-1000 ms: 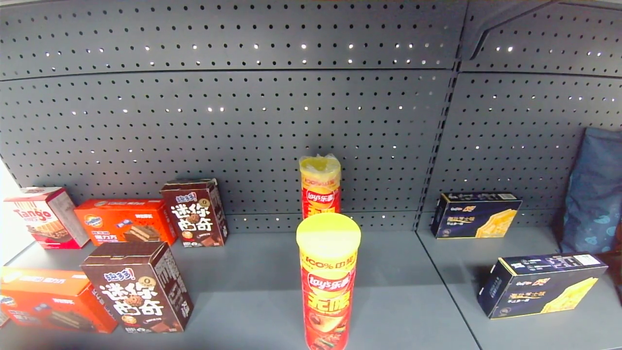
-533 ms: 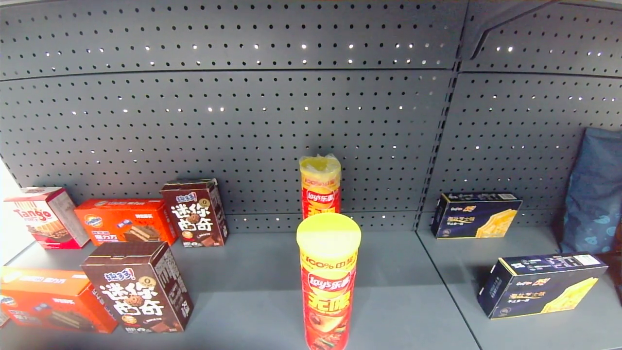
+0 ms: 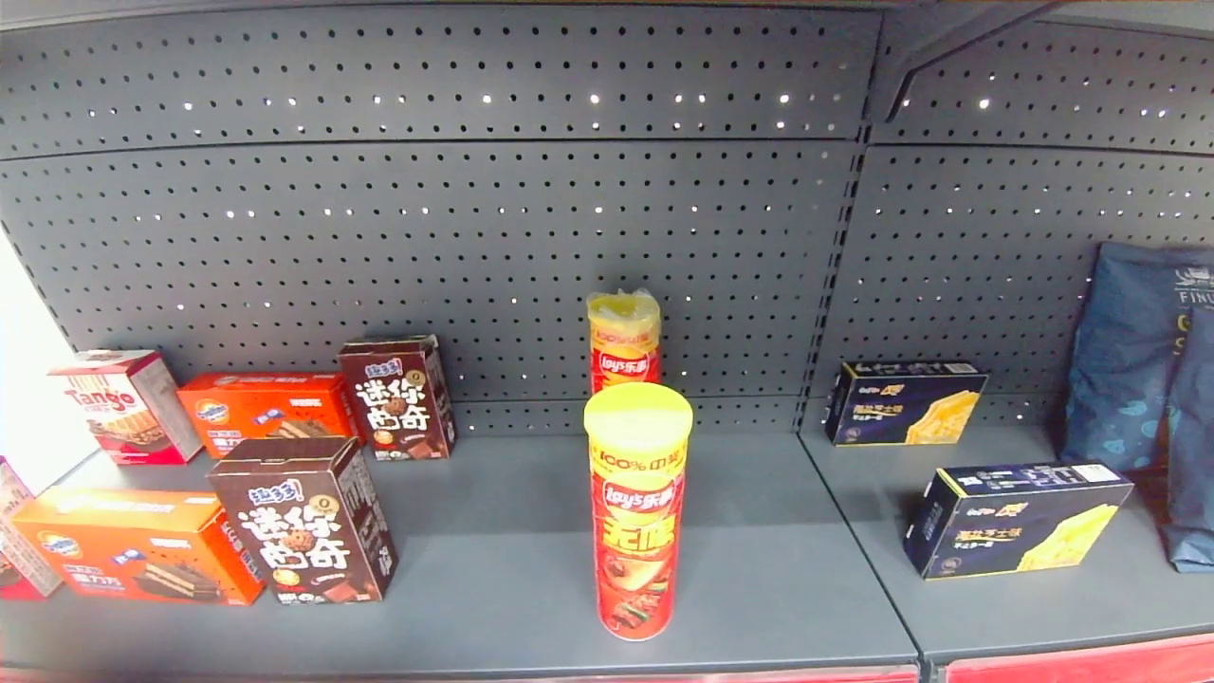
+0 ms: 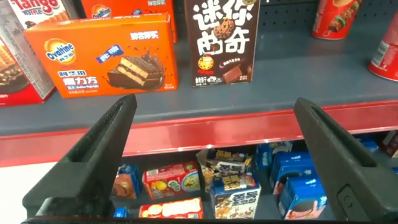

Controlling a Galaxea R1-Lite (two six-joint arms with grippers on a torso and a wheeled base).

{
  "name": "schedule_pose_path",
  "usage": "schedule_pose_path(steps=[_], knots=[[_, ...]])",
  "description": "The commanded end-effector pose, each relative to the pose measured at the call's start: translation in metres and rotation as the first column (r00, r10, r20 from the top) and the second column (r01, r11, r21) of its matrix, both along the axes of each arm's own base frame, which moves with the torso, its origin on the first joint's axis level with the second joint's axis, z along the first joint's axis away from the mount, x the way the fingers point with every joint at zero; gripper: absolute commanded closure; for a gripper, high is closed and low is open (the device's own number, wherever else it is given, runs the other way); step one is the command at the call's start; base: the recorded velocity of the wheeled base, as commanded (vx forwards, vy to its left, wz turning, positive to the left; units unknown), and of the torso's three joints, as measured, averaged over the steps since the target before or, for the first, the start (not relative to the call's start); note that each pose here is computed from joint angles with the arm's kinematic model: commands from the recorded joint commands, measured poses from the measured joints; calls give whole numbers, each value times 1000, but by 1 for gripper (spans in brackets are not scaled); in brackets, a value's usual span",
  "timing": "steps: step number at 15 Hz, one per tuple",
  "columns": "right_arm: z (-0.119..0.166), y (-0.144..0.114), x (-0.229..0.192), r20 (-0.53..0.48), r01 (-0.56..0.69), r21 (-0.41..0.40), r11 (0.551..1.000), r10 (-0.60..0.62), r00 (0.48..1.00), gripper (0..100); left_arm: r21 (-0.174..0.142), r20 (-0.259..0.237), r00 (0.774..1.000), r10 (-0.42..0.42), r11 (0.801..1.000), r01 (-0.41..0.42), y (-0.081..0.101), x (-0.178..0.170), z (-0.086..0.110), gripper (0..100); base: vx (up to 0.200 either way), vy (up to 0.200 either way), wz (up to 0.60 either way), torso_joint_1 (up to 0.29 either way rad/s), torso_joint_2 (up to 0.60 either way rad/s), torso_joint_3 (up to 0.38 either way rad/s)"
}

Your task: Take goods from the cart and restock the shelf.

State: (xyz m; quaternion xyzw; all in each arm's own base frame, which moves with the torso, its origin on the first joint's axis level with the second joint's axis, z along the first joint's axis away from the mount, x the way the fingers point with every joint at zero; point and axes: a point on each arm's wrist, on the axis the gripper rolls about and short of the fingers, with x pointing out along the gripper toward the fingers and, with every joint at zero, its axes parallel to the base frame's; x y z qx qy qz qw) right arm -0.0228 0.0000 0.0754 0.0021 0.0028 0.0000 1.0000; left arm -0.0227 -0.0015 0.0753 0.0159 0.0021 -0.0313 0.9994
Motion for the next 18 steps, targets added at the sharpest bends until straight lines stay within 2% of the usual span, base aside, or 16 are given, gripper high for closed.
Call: schedule_pose_path(steps=[1,6,8,17,18], knots=[[0,0,0,-2,0,0,1000,0,1000,0,-1,0,1000,3,1000,-3,0,0,0,0,0,0,0,0,0,0],[0,0,0,-2,0,0,1000,0,1000,0,-6,0,1000,6,1000,-6,0,0,0,0,0,0,0,0,0,0],[0,0,0,-4,0,0,1000,0,1000,0,-4,0,1000,6,1000,-6,0,0,0,0,0,200,0,2,2,0],[0,0,0,-4,0,0,1000,0,1000,0,-1,0,1000,4,1000,-4,0,0,0,0,0,0,0,0,0,0],[0,0,0,-4,0,0,1000,0,1000,0,0,1,1000,4,1000,-4,0,0,0,0,0,0,600,2,-2,2]])
